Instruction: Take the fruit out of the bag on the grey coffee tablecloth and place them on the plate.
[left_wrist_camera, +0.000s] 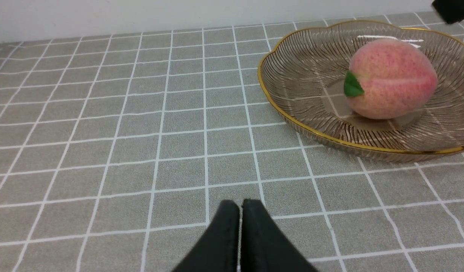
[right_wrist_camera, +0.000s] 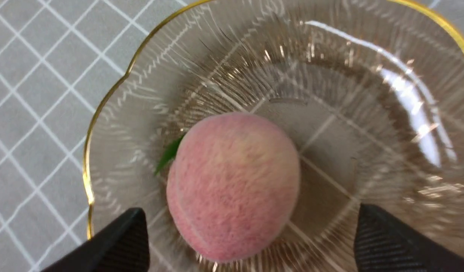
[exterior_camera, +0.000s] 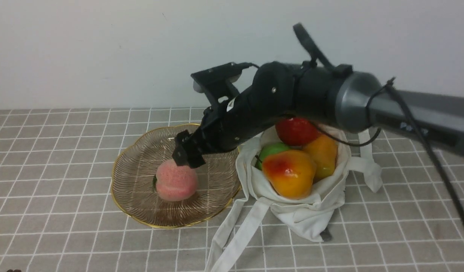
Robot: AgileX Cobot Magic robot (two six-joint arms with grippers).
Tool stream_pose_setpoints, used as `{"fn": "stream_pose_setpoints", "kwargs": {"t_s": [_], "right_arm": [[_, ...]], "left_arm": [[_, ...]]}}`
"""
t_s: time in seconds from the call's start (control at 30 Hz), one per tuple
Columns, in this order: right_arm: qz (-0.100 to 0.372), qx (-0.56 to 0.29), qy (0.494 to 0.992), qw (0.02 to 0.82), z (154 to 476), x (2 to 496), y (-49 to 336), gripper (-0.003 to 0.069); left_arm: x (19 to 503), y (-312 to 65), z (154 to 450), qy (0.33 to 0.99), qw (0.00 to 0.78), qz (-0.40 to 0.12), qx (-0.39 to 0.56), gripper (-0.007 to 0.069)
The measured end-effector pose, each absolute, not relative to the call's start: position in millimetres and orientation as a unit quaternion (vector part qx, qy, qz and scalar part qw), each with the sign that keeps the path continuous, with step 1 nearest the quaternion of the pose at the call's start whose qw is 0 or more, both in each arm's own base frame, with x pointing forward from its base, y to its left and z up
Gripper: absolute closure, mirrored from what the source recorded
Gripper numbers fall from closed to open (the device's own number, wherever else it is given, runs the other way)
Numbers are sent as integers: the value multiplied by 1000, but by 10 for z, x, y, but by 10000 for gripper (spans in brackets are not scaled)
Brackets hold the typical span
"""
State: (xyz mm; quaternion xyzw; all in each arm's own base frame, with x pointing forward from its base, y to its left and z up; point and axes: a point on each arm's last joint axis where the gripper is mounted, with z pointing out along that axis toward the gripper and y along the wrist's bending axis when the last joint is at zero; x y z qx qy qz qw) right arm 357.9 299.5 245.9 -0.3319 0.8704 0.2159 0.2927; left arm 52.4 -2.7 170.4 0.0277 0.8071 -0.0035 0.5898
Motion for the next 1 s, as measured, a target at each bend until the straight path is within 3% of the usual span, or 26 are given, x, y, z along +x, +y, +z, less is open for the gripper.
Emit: {"fn": "stream_pose_setpoints", "kwargs": {"t_s": [0.17, 0.23, 0.43, 0.5, 0.6, 0.77, 1.0], "right_arm": [[205, -336, 871, 295, 3083, 3386, 2653, 104], [199, -334, 872, 296, 3468, 3205, 2396, 234], [150, -318, 887, 299, 4121, 2740, 1770, 569], [132, -302, 887, 323, 4291, 2600, 1602, 637], [114, -282, 883, 358, 4483, 2237, 1323, 669], [103, -258, 883, 377, 4484, 1752, 1006, 673], [138, -225, 820, 508, 3946, 1043, 603, 673]], "left_arm": [[524, -27, 1704, 807, 590, -4, 28, 633], [524, -27, 1704, 807, 590, -4, 27, 633], [524, -27, 1704, 807, 590, -4, 27, 633], [524, -27, 1704, 807, 590, -4, 27, 633], [524, -27, 1704, 807, 589, -4, 27, 633], [524, -27, 1704, 807, 589, -4, 27, 633], [524, -27, 1704, 807, 589, -4, 27, 633]]}}
